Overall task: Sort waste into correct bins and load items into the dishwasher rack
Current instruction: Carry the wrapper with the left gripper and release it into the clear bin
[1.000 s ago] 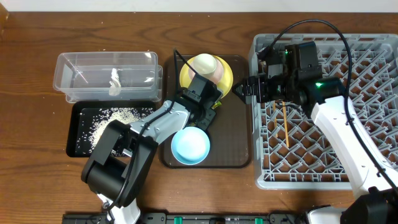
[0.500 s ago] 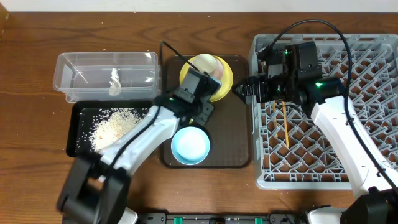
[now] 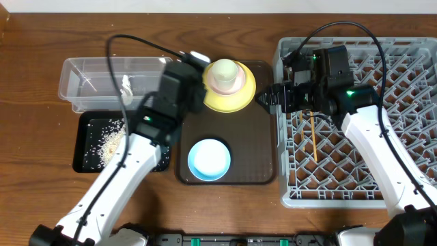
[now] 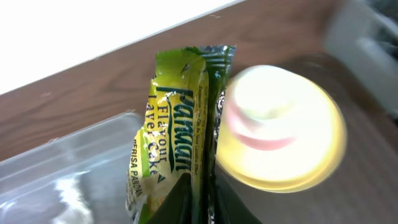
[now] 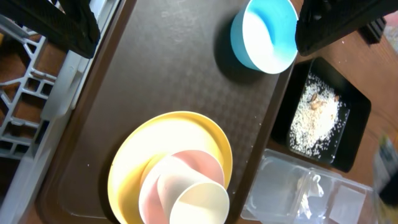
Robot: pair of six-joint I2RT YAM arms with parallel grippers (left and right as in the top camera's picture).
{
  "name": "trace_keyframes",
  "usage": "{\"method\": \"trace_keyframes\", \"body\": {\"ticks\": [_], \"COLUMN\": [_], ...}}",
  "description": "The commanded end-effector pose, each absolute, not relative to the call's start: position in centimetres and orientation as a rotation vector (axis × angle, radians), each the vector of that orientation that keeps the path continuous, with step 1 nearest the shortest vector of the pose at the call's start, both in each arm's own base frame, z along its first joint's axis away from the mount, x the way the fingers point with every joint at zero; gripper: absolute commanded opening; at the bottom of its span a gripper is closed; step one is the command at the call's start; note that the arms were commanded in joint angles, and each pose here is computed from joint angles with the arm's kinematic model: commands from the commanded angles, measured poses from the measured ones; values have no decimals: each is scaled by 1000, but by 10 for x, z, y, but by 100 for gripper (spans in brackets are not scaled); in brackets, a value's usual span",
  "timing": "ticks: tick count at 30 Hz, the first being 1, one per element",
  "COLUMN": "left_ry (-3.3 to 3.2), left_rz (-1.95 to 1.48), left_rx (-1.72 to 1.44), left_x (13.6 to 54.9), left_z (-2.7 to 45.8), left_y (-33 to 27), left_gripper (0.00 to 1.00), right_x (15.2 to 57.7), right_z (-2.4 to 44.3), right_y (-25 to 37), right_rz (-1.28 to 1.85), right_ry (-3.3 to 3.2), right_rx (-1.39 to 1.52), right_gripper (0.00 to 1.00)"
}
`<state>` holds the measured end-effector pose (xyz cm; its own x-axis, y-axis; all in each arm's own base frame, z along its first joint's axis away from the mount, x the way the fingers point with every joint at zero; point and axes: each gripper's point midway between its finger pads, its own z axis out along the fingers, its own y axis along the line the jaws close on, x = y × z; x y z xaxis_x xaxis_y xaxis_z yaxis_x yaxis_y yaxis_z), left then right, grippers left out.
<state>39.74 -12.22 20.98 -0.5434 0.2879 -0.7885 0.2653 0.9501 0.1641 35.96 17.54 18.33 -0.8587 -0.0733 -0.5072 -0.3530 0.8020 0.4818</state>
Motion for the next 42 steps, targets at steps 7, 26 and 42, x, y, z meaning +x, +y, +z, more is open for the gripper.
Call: {"method": "trace_keyframes", "body": {"ticks": [7, 26, 42], "left_ry": [2162, 2284, 2315], "left_rz": [185, 249, 241], "left_rx": [110, 4, -18], "left_x": [439, 463, 456], "left_z": [200, 130, 126], "left_y": [-34, 12, 12], "left_gripper": [15, 17, 41], "right_x": [359, 359, 359], "right_z": [192, 192, 192], "right_y": [180, 180, 180], "right_rz": [820, 820, 820], "right_ry": [2493, 2493, 2493], "right_rx": [-332, -332, -332], "right_gripper": [99, 99, 99]}}
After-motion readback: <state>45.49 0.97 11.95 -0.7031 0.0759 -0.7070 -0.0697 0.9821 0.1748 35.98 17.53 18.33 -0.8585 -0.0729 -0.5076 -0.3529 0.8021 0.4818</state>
